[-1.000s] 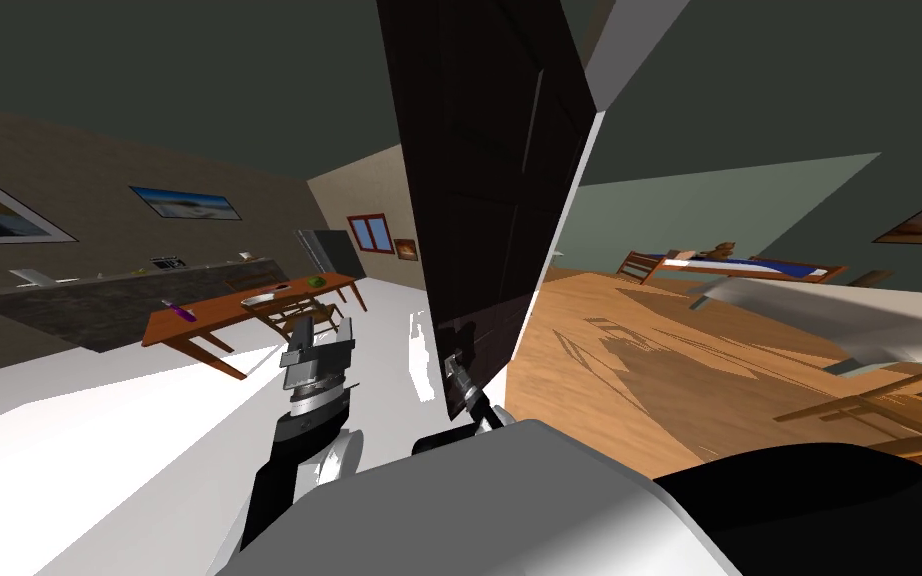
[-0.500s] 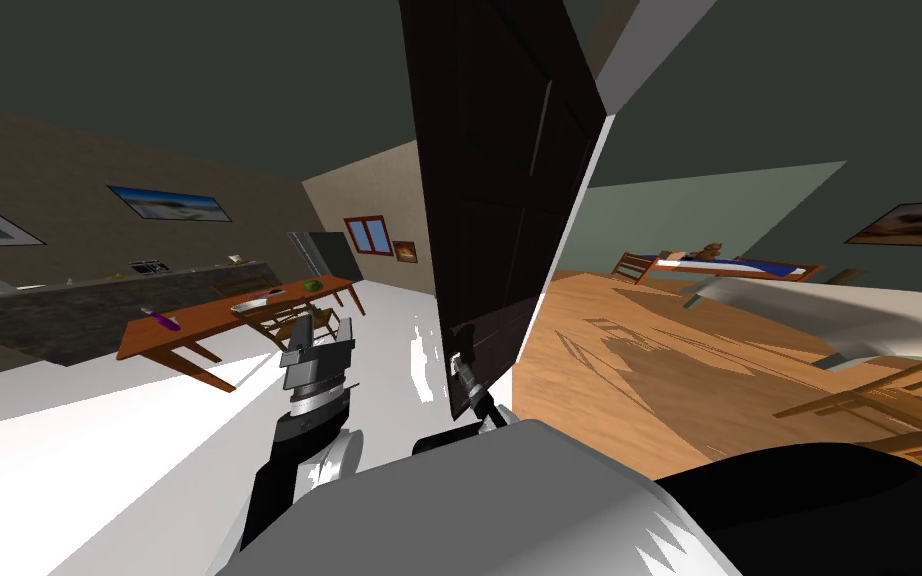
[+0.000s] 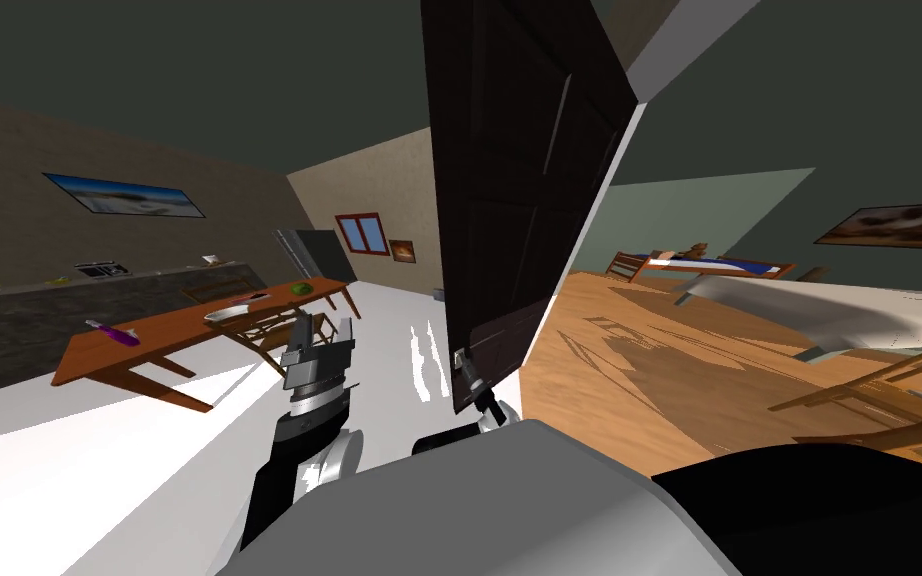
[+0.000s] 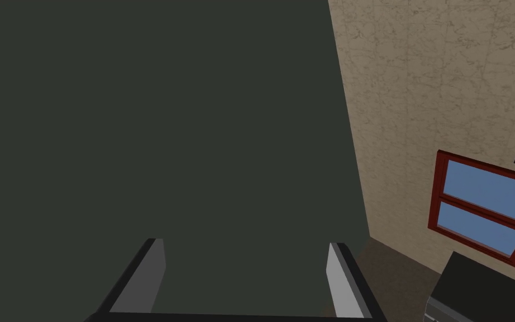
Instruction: Push the door open
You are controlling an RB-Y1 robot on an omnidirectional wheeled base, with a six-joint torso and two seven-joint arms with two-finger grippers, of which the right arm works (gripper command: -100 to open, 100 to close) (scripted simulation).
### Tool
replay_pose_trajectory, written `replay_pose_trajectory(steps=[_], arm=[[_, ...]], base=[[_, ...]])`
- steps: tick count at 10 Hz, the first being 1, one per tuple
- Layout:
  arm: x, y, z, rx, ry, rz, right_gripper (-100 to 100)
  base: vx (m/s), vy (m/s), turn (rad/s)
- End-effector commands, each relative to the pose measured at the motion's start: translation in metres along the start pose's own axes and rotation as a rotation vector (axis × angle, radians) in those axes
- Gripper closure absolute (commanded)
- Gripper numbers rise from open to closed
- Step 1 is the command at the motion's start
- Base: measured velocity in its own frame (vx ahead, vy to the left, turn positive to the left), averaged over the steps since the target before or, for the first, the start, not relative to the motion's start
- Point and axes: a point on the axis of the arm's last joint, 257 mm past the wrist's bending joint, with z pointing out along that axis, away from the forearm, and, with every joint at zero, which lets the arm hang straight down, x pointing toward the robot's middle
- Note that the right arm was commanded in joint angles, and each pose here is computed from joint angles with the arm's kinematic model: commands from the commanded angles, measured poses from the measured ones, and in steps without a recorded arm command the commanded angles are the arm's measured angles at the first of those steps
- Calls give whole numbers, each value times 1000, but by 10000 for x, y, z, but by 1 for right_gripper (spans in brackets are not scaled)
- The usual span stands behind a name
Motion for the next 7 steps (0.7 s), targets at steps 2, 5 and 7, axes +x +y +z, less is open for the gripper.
replay_pose_trajectory(steps=[2, 5, 7], arm=[[-40, 16, 19, -2, -19, 7, 100], [-373, 19, 10, -3, -78, -11, 100], [-522, 20, 2, -3, -111, -13, 100]], base=[[118, 111, -57], [159, 138, -66], [195, 152, -69]])
